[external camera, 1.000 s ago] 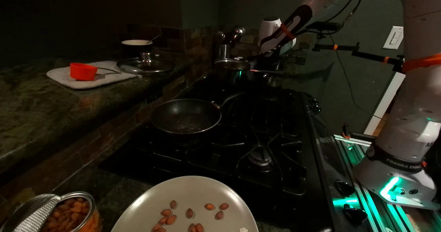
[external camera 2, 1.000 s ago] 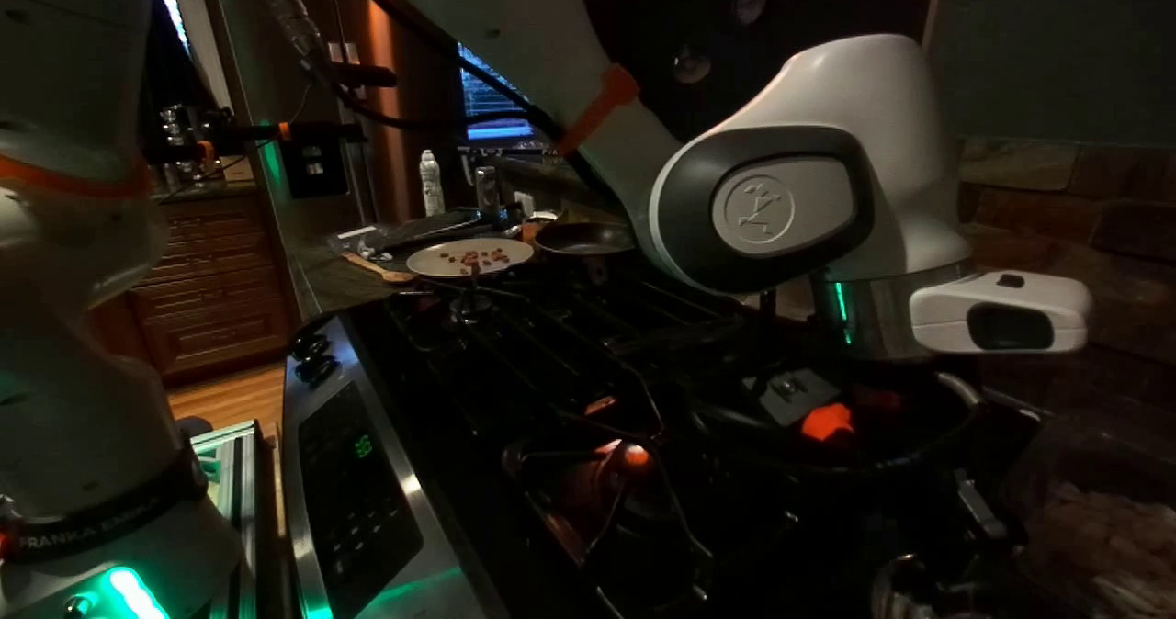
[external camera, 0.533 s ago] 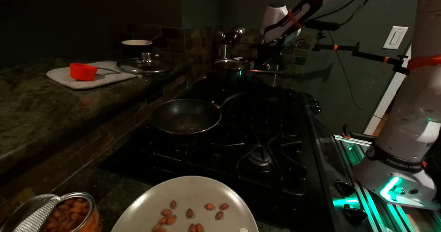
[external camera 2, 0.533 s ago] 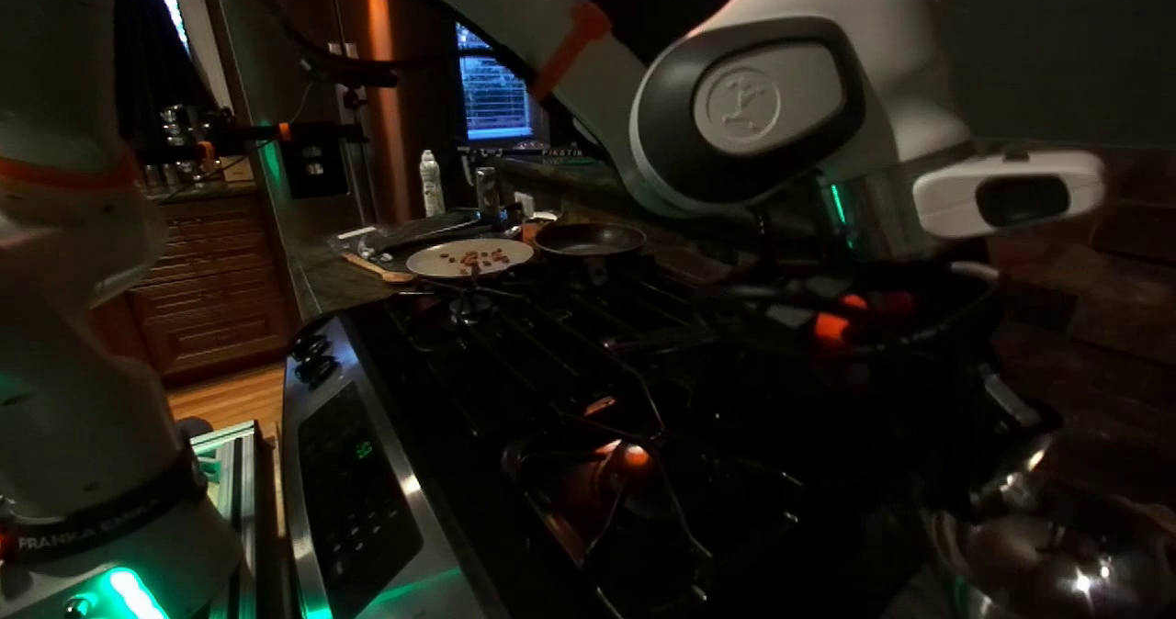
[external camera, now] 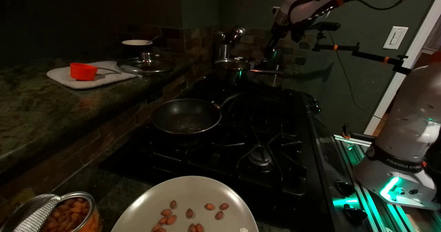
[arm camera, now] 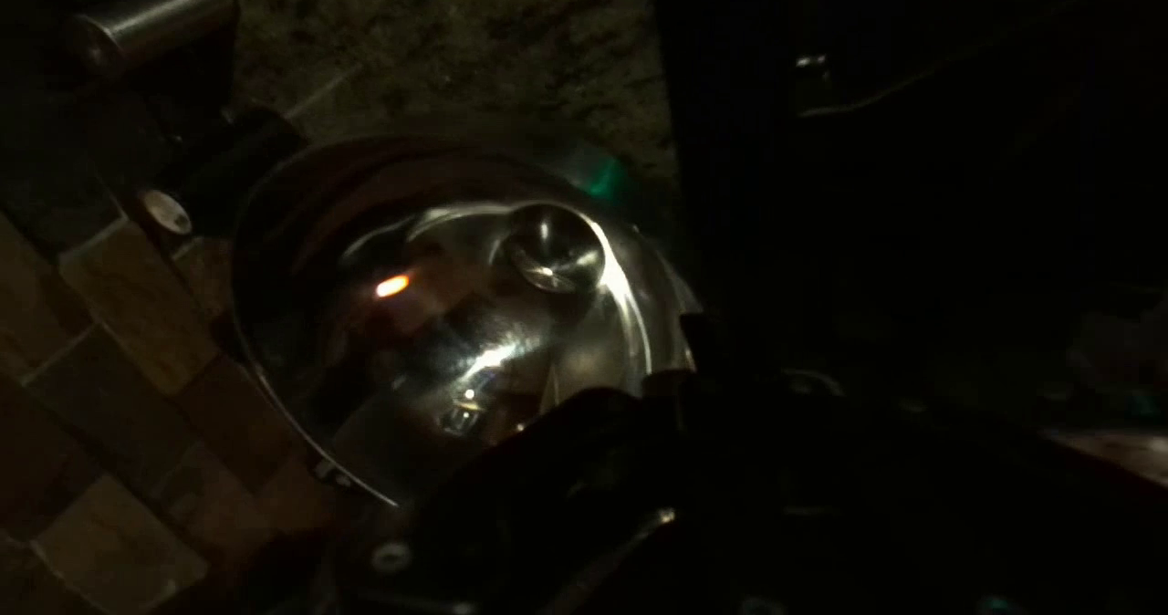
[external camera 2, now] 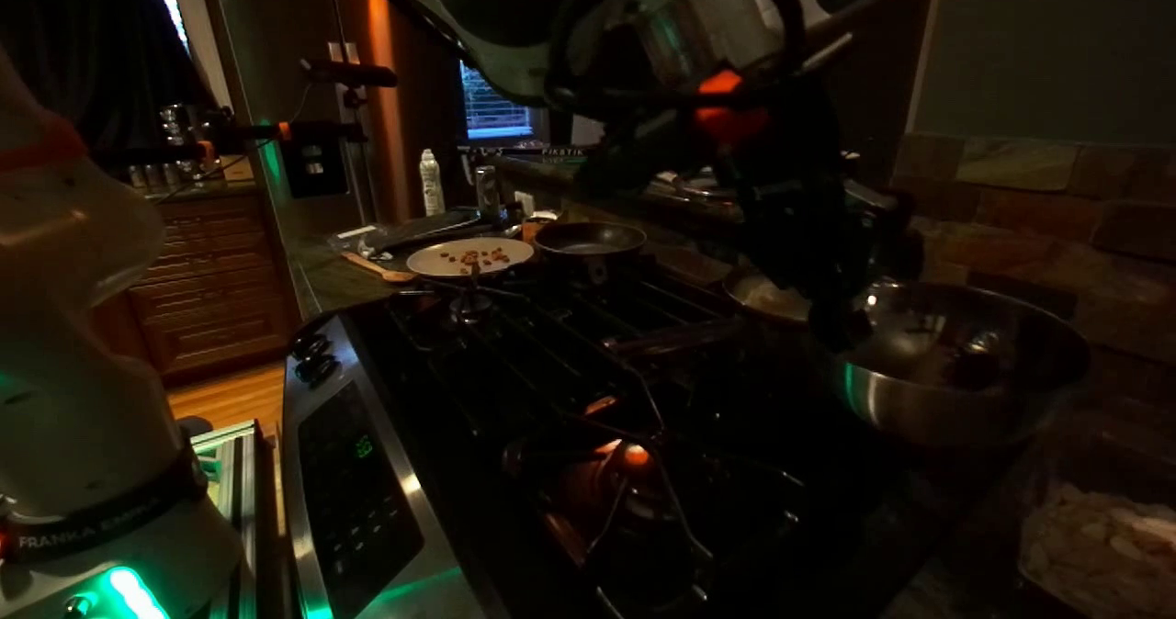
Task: Move the silver bowl to the counter on the left
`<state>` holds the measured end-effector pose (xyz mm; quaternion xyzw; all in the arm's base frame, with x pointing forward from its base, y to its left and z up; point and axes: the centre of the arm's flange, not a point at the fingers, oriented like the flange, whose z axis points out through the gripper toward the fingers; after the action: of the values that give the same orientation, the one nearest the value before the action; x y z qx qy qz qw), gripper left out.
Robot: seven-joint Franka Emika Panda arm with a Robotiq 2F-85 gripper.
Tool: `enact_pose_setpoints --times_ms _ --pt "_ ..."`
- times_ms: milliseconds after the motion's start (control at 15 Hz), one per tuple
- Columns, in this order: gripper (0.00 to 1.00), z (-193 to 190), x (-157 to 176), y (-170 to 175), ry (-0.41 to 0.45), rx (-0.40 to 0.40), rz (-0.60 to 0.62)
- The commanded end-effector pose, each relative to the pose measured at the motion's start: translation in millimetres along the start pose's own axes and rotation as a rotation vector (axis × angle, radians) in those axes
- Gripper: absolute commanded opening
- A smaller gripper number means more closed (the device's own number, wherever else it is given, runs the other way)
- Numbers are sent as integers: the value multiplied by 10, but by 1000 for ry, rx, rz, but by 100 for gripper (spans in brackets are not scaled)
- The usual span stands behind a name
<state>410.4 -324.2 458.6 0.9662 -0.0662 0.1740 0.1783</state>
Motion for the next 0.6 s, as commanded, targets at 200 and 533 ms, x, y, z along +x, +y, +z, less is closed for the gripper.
enact_pose_setpoints --times_ms 200,533 --pt "1 -862 -690 -974 137 75 -325" --pt "1 -1211 -895 -2089 244 73 -571"
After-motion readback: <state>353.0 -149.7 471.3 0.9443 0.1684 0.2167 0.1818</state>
